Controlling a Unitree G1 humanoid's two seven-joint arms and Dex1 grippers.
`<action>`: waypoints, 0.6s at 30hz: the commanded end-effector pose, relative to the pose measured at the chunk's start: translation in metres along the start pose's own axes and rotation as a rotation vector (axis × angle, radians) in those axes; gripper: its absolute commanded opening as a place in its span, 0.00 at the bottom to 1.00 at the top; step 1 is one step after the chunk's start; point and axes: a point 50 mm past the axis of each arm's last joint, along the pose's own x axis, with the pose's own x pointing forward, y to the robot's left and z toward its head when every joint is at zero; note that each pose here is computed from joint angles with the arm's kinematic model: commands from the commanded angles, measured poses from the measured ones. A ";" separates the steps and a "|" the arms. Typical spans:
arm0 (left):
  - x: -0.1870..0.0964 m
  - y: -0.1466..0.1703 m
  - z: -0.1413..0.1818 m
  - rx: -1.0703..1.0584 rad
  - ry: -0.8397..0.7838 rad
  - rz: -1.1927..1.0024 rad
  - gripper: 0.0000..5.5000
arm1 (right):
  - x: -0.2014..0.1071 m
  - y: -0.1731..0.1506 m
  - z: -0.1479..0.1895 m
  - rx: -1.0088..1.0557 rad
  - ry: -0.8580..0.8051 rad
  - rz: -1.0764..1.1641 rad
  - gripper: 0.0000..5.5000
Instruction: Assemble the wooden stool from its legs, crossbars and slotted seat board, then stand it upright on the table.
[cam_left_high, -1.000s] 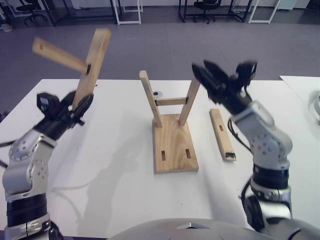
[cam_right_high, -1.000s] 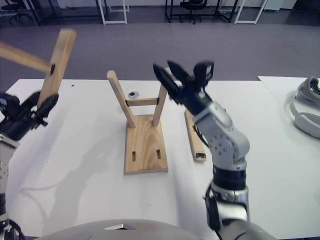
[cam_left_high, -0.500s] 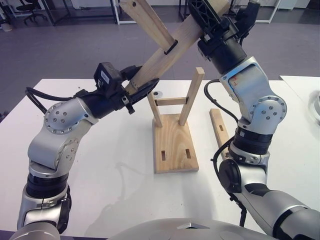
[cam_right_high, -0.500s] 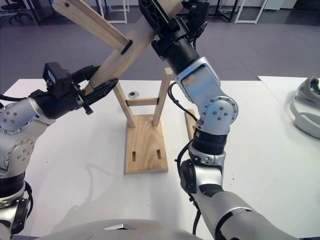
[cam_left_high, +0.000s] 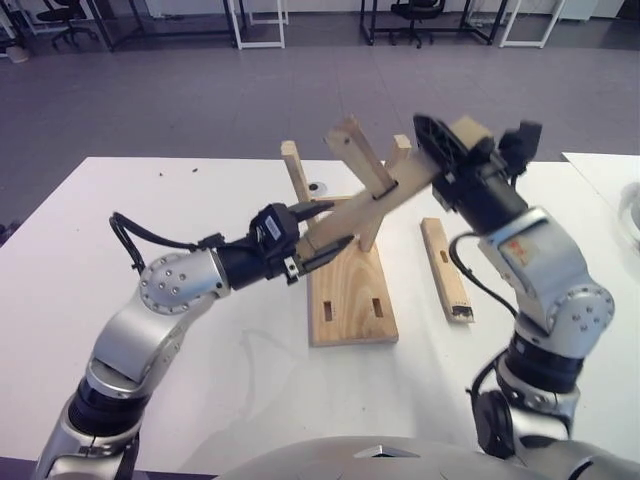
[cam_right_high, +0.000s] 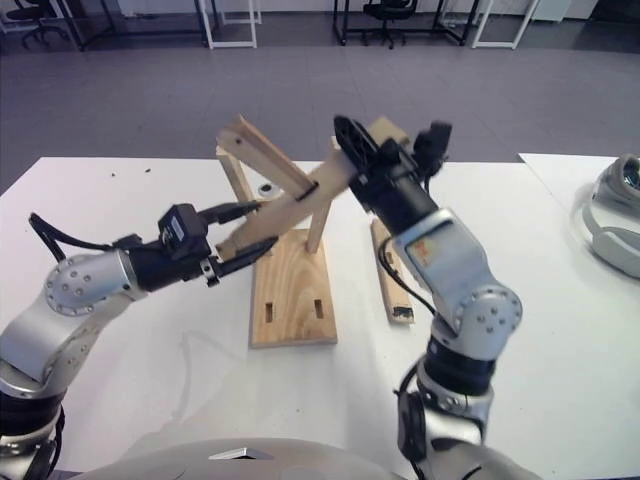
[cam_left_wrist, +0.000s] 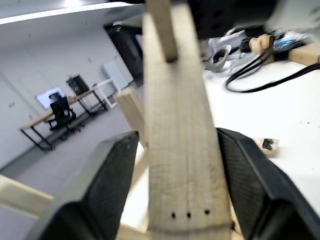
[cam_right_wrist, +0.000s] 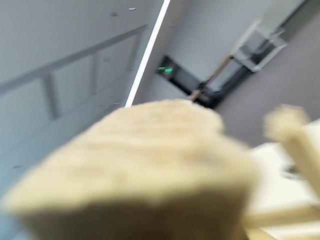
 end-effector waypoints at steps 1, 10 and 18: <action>-0.009 -0.011 -0.031 -0.133 0.082 0.185 0.63 | -0.058 -0.042 -0.002 -0.129 -0.076 -0.293 0.18; -0.018 -0.012 -0.055 -0.196 0.110 0.383 0.75 | -0.090 -0.086 -0.018 -0.291 -0.075 -0.468 0.18; -0.015 -0.016 -0.062 -0.206 0.115 0.391 0.75 | -0.074 -0.084 -0.018 -0.387 -0.120 -0.442 0.18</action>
